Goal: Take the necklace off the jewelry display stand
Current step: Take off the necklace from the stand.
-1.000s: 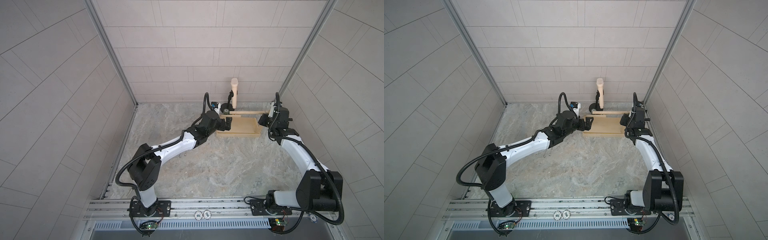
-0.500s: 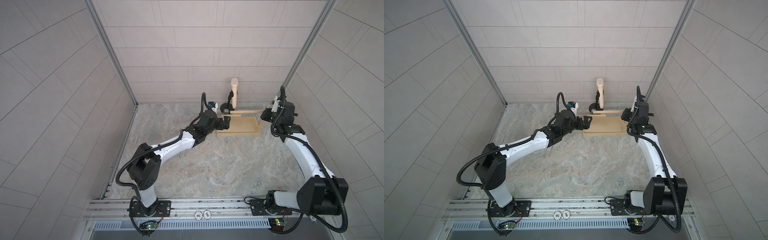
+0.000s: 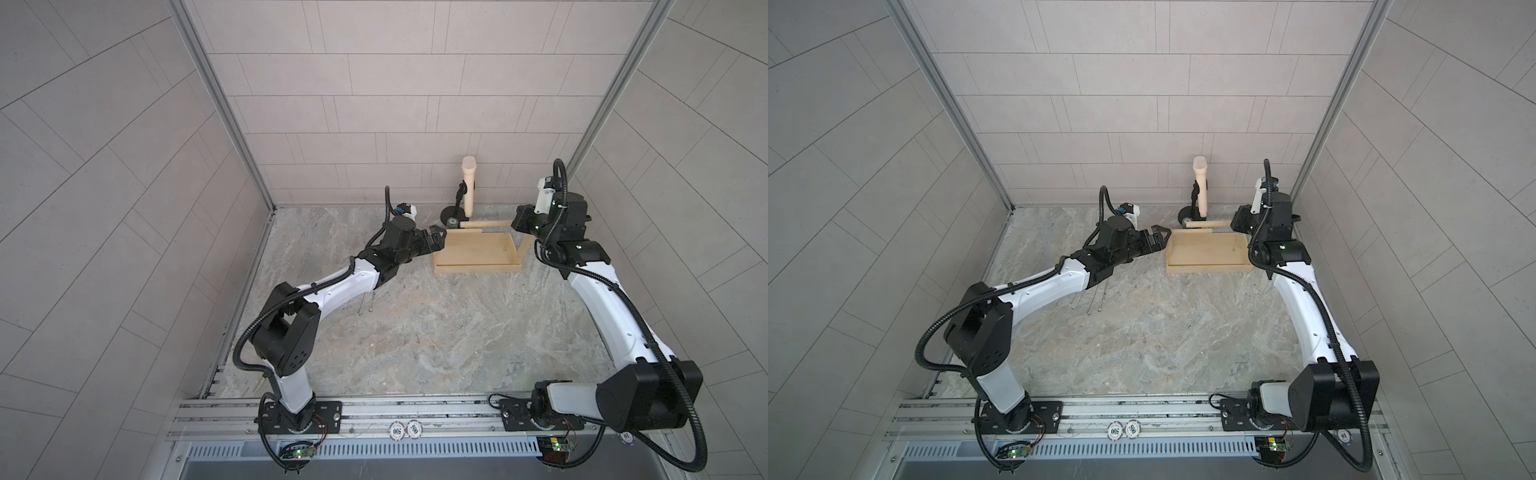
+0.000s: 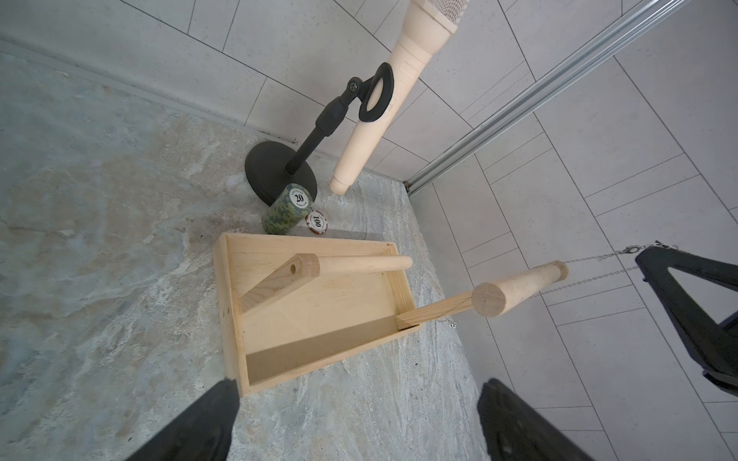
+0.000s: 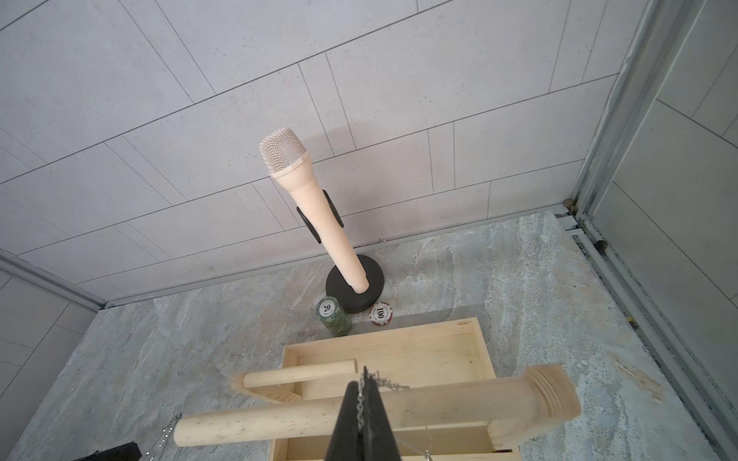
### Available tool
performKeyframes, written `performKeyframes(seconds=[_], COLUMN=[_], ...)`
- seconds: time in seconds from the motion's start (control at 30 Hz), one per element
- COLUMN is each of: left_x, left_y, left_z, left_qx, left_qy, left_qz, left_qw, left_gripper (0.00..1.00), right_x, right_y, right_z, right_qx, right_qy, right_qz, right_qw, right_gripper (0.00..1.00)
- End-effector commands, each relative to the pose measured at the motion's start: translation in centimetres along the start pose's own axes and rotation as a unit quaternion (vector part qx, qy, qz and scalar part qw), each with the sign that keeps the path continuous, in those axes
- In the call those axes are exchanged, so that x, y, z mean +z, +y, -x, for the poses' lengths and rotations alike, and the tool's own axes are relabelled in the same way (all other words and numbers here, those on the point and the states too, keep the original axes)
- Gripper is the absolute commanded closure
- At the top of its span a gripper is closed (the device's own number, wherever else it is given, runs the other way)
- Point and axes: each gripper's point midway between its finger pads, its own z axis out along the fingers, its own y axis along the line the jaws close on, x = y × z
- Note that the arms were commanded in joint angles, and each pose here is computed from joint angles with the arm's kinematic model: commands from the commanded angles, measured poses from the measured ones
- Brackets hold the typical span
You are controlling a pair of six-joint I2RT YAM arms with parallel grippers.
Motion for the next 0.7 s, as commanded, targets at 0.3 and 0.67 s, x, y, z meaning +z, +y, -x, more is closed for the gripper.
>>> performKeyframes(seconds=[0.3, 0.67], left_x=[-2.5, -3.7], left_y=[0.3, 2.5], left_z=[1.9, 2.1], left_qx=[-0.107, -0.21], left_qy=[-0.023, -0.034], left_qz=[-0.061, -0.075], left_qw=[0.992, 0.974], left_gripper=[0.0, 0.0], right_x=[0.8, 1.6], right_y=[7.6, 14.5], right_z=[0.3, 0.1], right_qx=[-0.033, -0.05], right_qy=[0.006, 0.015], right_qz=[0.065, 0.12], right_qw=[0.997, 0.991], right_gripper=[1.0, 1.0])
